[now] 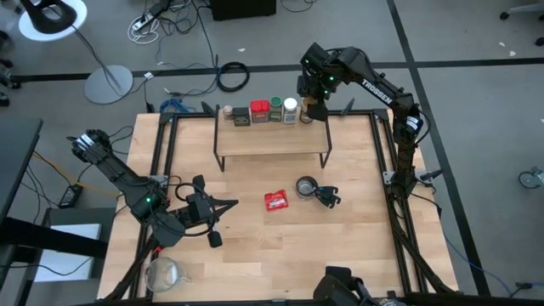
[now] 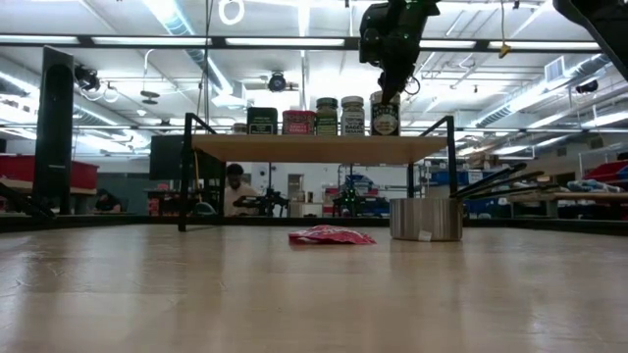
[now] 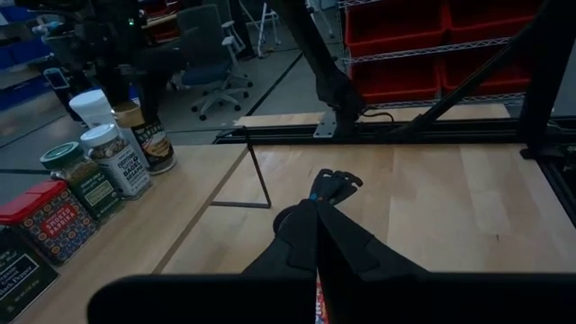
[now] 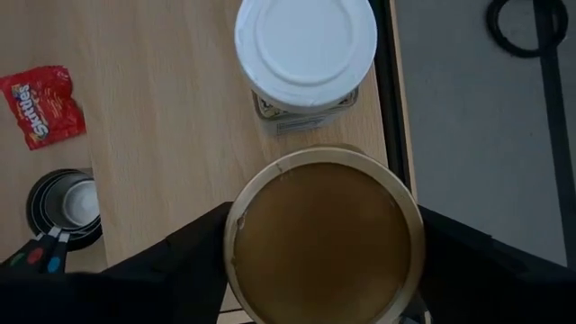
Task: Shelf spices
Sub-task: Put the gold seasoning bottle on the shelf
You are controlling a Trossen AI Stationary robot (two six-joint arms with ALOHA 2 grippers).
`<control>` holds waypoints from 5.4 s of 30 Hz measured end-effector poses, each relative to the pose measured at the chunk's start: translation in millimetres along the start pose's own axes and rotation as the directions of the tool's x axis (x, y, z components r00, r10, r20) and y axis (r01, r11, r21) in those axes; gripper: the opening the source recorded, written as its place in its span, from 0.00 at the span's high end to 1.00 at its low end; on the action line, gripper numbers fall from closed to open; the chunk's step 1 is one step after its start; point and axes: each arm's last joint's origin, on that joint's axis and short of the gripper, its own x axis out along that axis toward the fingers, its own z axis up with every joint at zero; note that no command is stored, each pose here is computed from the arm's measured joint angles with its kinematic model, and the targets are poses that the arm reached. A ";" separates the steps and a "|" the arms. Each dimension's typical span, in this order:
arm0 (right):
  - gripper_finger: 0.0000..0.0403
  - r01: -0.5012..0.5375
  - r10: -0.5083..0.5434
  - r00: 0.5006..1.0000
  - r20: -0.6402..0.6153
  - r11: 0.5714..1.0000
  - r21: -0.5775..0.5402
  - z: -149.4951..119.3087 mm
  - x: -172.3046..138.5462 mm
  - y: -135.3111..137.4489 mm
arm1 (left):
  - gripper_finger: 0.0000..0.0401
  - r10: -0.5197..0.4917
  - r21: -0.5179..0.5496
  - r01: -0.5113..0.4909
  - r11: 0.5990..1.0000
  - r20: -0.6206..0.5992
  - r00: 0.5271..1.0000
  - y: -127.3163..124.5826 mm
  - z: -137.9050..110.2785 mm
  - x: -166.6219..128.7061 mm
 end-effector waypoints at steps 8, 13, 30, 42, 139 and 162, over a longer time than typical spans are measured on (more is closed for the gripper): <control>0.27 0.011 -0.011 1.000 -0.008 1.000 0.009 1.1 0.4 2.0 | 0.99 0.000 0.000 0.000 1.000 0.000 1.000 0.0 0.0 0.0; 0.27 0.010 -0.010 1.000 -0.009 1.000 -0.001 3.4 0.9 5.9 | 0.99 0.000 0.000 0.000 1.000 0.000 1.000 0.0 0.0 0.0; 0.27 0.037 -0.038 0.998 -0.041 0.999 -0.013 3.9 1.4 9.5 | 0.99 0.000 0.001 0.000 1.000 -0.001 1.000 0.0 -0.1 0.0; 0.27 0.031 -0.031 0.999 -0.038 0.999 -0.018 6.2 1.9 13.7 | 0.99 0.000 0.008 0.000 1.000 -0.002 1.000 0.0 -0.3 -0.1; 0.33 0.159 0.049 0.613 0.788 0.970 -0.185 -44.3 -238.3 163.4 | 0.99 -0.003 -0.011 0.003 1.000 0.009 1.000 -0.4 1.5 -0.1; 1.00 0.213 -0.037 0.874 0.485 0.925 -0.314 -42.9 -125.8 264.4 | 0.99 0.165 -0.093 -0.153 0.984 0.136 0.977 45.2 37.9 -1.8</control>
